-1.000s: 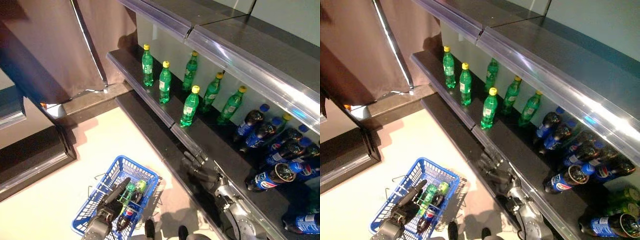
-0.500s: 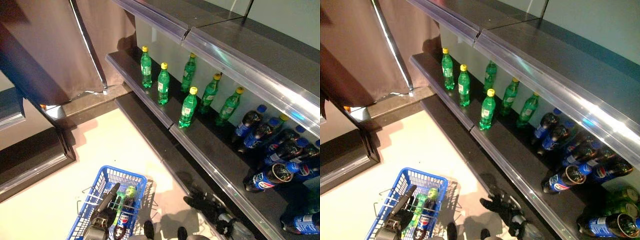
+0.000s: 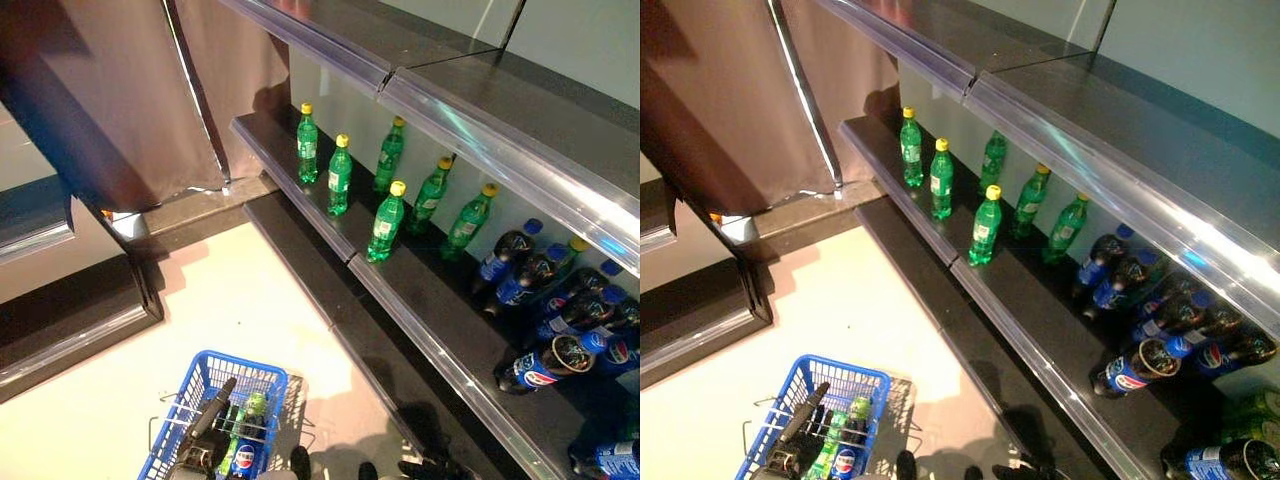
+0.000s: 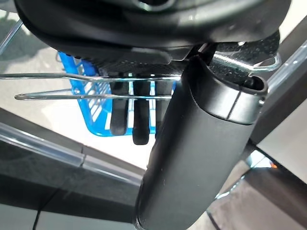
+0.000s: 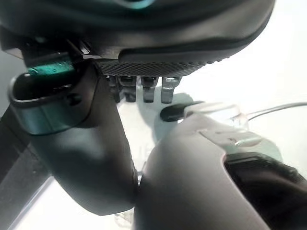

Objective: Pick up the drink and place into the basket.

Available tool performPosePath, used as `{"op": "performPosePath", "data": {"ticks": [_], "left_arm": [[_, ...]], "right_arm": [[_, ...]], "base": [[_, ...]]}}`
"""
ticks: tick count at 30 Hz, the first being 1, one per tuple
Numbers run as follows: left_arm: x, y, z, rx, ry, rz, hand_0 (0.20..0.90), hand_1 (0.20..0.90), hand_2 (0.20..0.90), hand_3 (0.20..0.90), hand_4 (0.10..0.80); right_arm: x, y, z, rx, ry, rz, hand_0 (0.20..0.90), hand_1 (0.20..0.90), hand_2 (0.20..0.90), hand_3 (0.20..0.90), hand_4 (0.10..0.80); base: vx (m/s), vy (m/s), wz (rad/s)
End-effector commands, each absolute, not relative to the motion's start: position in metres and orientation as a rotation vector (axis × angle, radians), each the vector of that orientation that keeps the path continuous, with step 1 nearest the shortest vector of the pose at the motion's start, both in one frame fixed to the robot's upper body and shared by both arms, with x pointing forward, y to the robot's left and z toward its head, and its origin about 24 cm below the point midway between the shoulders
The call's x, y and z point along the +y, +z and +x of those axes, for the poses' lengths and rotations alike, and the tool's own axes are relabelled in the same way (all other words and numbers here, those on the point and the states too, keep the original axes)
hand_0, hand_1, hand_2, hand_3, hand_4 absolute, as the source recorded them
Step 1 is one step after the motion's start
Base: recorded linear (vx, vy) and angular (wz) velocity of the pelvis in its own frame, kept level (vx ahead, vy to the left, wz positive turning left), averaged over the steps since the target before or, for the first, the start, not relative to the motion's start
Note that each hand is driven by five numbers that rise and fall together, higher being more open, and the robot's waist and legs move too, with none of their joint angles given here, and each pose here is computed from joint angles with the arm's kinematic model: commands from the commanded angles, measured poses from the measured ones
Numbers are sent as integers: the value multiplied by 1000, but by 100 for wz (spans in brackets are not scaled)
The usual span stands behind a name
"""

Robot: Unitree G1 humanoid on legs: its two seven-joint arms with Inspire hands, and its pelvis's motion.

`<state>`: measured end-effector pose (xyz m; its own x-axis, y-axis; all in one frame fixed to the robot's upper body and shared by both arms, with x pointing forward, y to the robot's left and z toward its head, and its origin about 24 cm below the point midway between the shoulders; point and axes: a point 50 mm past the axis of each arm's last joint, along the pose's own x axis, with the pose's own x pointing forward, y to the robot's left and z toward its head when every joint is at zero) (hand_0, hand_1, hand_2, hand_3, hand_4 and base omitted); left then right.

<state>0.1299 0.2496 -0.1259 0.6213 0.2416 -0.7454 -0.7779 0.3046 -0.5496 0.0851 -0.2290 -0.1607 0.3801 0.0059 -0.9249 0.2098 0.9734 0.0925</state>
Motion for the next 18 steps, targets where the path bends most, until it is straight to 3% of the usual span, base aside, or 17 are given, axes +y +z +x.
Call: {"op": "performPosePath", "data": {"ticks": [1,18], "left_arm": [[291,-50,217,60,459,-1033,300,300,300,200,100],[285,-52,217,52,460,-1061,300,300,300,200,100]], "right_arm": [[-260,-159,65,1260,-196,119,900,900,900,900,800],[-250,-161,66,1263,-147,109,900,900,900,900,800]], "base": [[0,0,0],[0,0,0]]}}
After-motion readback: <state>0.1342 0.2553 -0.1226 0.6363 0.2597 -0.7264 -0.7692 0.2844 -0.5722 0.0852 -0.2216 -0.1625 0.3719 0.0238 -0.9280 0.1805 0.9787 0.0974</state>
